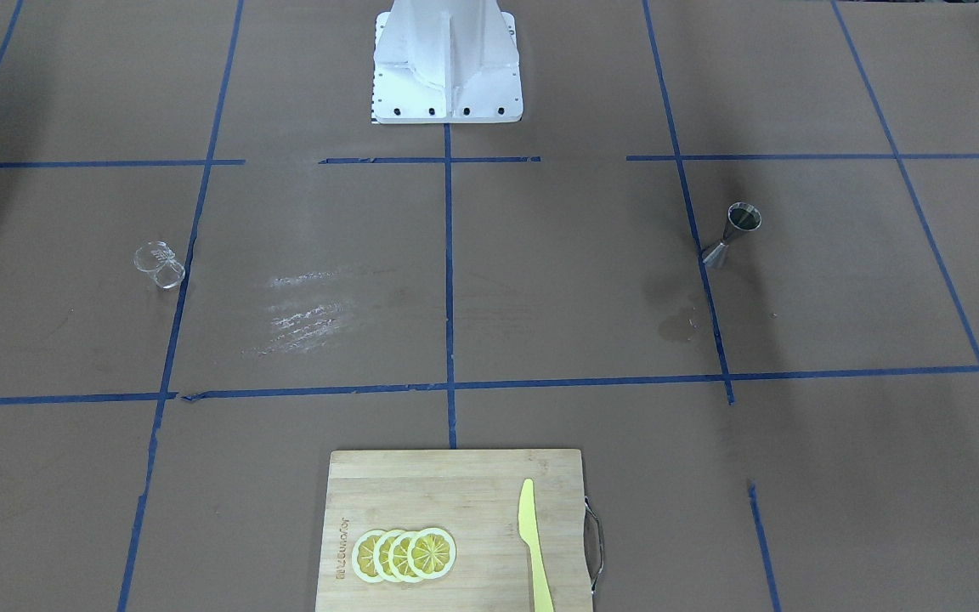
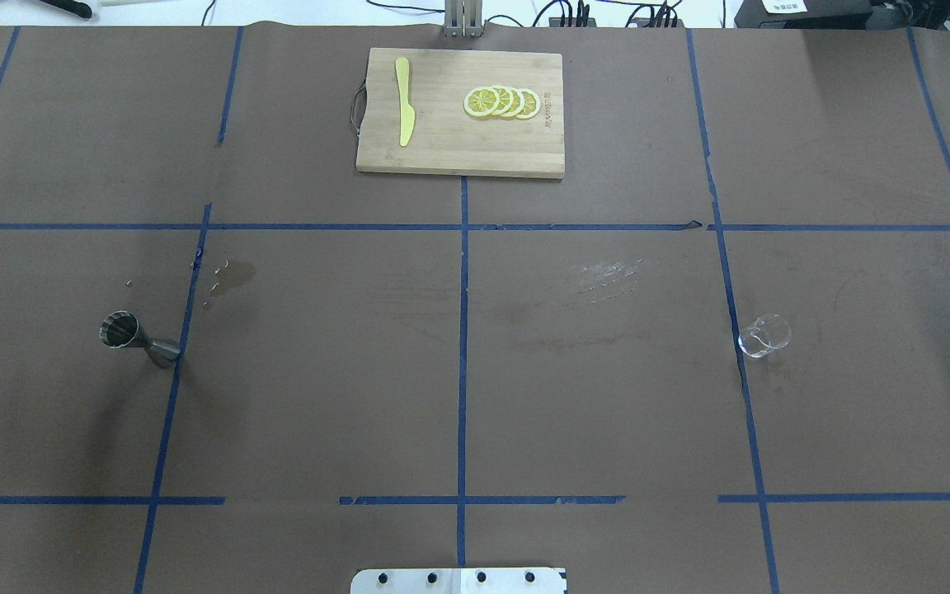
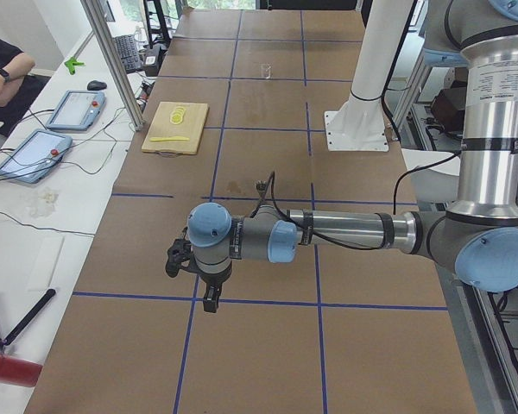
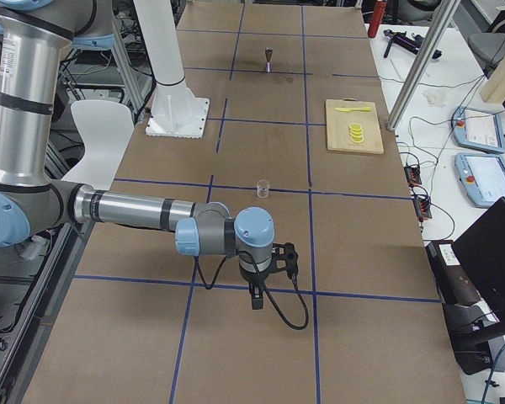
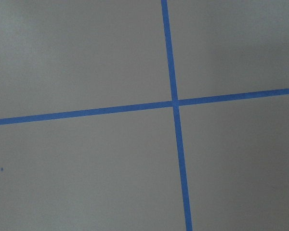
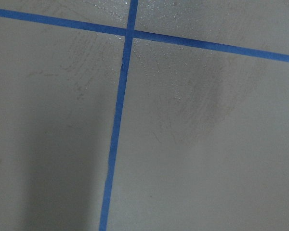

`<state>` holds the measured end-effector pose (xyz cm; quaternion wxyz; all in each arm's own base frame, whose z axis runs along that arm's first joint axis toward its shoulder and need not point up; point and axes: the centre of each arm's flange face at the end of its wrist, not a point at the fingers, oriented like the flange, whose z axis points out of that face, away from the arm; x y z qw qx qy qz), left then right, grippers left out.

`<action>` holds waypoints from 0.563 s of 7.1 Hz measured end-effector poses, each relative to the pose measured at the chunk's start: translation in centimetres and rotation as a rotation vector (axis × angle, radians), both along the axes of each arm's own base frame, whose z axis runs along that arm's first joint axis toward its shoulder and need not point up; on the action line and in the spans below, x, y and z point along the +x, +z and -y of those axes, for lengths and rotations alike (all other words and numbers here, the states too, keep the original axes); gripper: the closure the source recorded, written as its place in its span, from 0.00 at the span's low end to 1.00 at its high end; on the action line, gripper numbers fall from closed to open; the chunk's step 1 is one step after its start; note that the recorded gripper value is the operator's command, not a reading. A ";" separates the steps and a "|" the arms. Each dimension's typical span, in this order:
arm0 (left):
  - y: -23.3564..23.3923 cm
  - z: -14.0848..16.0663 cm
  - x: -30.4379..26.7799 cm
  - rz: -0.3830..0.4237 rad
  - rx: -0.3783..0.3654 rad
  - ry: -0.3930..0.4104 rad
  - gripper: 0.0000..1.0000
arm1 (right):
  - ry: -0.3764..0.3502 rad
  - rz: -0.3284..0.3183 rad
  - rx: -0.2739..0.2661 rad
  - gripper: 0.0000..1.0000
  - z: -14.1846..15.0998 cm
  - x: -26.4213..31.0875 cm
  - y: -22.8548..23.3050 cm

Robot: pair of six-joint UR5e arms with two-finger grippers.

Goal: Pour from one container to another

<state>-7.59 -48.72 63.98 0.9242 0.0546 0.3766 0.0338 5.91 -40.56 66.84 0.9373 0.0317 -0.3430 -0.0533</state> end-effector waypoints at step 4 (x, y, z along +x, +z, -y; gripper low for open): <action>0.0 0.0 0.1 0.000 -0.002 0.002 0.00 | 0.009 -0.004 -0.040 0.00 0.1 0.5 -3.7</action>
